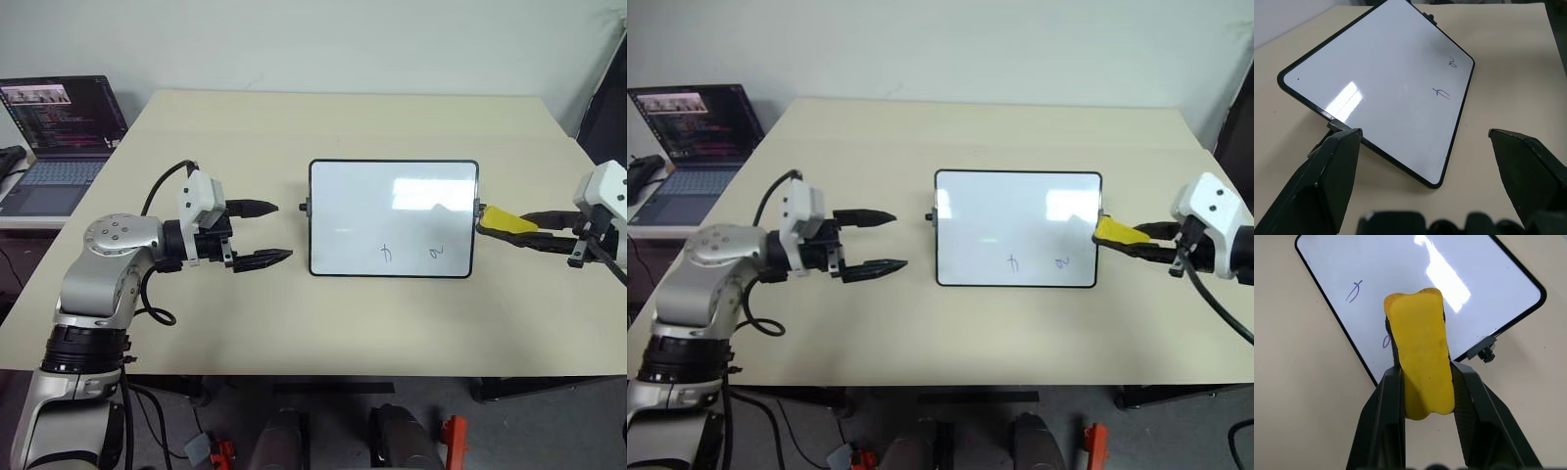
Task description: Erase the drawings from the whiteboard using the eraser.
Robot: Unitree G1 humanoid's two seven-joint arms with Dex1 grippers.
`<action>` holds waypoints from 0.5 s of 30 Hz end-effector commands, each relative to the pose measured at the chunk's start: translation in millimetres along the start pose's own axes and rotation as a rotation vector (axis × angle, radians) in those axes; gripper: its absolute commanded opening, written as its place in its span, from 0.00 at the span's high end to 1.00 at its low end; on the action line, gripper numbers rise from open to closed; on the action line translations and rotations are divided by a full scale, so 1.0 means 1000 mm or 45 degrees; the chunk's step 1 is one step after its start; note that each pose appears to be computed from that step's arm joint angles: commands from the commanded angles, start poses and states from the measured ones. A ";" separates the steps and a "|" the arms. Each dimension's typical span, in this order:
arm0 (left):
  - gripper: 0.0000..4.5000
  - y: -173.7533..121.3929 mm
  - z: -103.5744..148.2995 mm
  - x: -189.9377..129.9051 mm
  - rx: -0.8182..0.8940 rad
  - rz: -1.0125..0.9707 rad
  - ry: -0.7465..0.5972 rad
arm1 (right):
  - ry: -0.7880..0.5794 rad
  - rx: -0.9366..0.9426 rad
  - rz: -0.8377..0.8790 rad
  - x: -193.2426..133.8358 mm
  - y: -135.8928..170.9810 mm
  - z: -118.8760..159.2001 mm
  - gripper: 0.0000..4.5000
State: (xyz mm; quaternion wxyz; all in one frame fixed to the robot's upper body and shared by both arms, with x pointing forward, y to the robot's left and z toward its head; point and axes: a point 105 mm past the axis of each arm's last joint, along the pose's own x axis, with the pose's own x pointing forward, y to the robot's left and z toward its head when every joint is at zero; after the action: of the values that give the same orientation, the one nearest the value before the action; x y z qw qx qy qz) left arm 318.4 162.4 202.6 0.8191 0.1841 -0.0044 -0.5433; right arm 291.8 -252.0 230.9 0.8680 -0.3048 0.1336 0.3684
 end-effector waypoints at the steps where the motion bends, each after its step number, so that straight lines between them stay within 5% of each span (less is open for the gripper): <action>1: 0.00 0.001 0.017 -0.004 0.074 0.007 -0.048 | -0.040 -0.048 -0.010 -0.002 0.000 0.013 0.79; 15: 0.00 -0.002 0.016 -0.007 0.063 0.031 -0.037 | -0.068 -0.050 0.016 0.002 -0.002 0.017 0.79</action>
State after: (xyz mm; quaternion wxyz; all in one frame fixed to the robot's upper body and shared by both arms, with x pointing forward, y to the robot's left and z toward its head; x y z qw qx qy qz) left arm 314.7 160.1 203.4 0.8191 0.1816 -0.0090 -0.5441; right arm 295.5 -243.7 233.7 0.8653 -0.3003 0.1235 0.3818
